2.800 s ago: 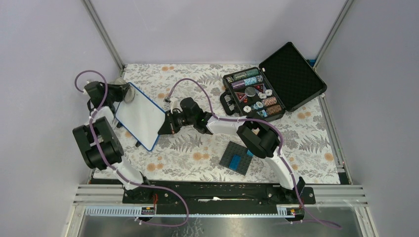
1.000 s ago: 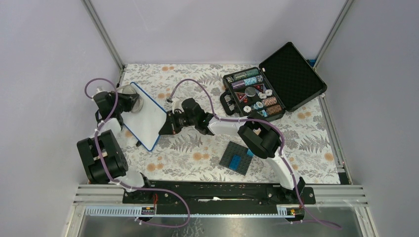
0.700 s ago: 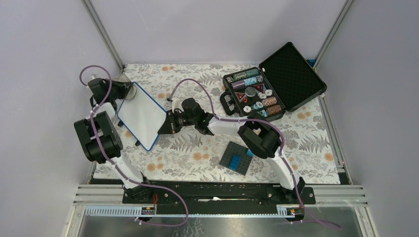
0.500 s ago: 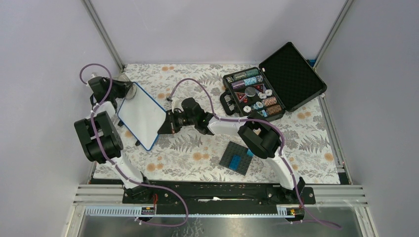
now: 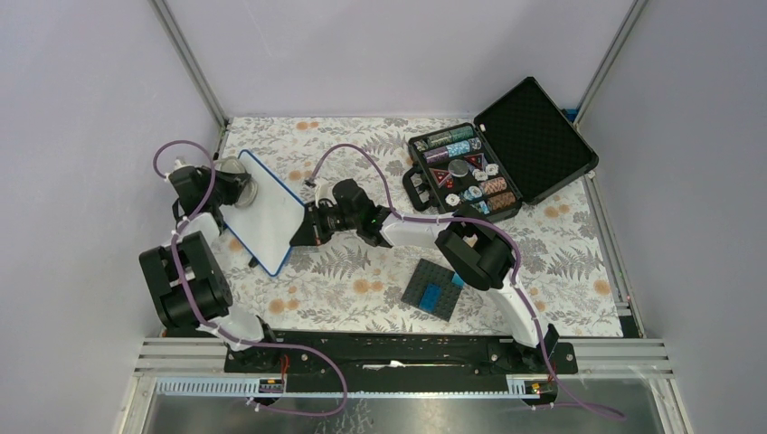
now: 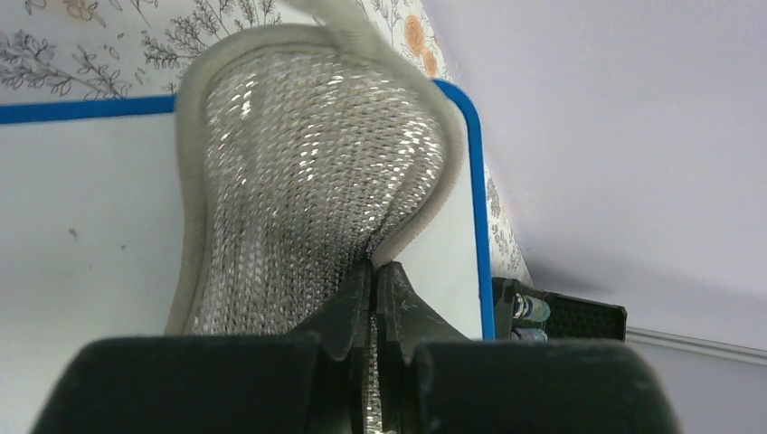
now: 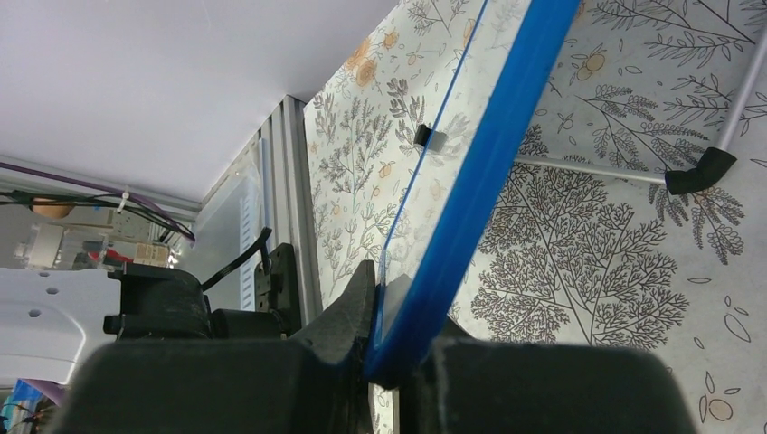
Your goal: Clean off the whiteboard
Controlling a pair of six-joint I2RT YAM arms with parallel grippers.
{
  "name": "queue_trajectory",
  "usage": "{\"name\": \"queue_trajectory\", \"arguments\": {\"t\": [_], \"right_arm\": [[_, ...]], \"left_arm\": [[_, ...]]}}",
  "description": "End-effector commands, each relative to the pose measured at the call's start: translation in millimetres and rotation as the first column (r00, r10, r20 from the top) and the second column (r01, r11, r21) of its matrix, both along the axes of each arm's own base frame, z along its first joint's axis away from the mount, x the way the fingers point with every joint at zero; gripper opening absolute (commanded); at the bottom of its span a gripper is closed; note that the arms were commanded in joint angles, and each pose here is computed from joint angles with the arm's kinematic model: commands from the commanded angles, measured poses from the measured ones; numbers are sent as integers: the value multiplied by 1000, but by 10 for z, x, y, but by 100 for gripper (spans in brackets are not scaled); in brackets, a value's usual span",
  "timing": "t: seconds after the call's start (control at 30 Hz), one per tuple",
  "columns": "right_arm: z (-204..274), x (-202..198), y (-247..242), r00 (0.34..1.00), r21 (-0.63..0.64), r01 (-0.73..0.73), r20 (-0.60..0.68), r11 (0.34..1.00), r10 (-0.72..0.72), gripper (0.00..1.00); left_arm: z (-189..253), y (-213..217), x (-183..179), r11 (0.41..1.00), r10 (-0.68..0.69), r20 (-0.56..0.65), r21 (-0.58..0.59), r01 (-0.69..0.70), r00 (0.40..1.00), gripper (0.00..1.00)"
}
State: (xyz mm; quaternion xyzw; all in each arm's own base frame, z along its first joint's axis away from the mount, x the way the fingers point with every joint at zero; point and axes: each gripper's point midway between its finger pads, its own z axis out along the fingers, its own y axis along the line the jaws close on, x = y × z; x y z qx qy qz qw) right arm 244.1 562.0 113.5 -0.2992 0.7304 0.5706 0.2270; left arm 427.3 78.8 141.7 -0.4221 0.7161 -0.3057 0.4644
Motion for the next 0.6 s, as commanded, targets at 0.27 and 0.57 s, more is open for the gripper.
{"name": "queue_trajectory", "arguments": {"t": [0.27, 0.57], "right_arm": [[297, -648, 55, 960, 60, -277, 70, 959, 273, 0], [318, -656, 38, 959, 62, -277, 74, 959, 272, 0]], "left_arm": [[-394, -356, 574, 980, -180, -191, -123, 158, 965, 0], [-720, -905, -487, 940, -322, -249, -197, 278, 913, 0]]}}
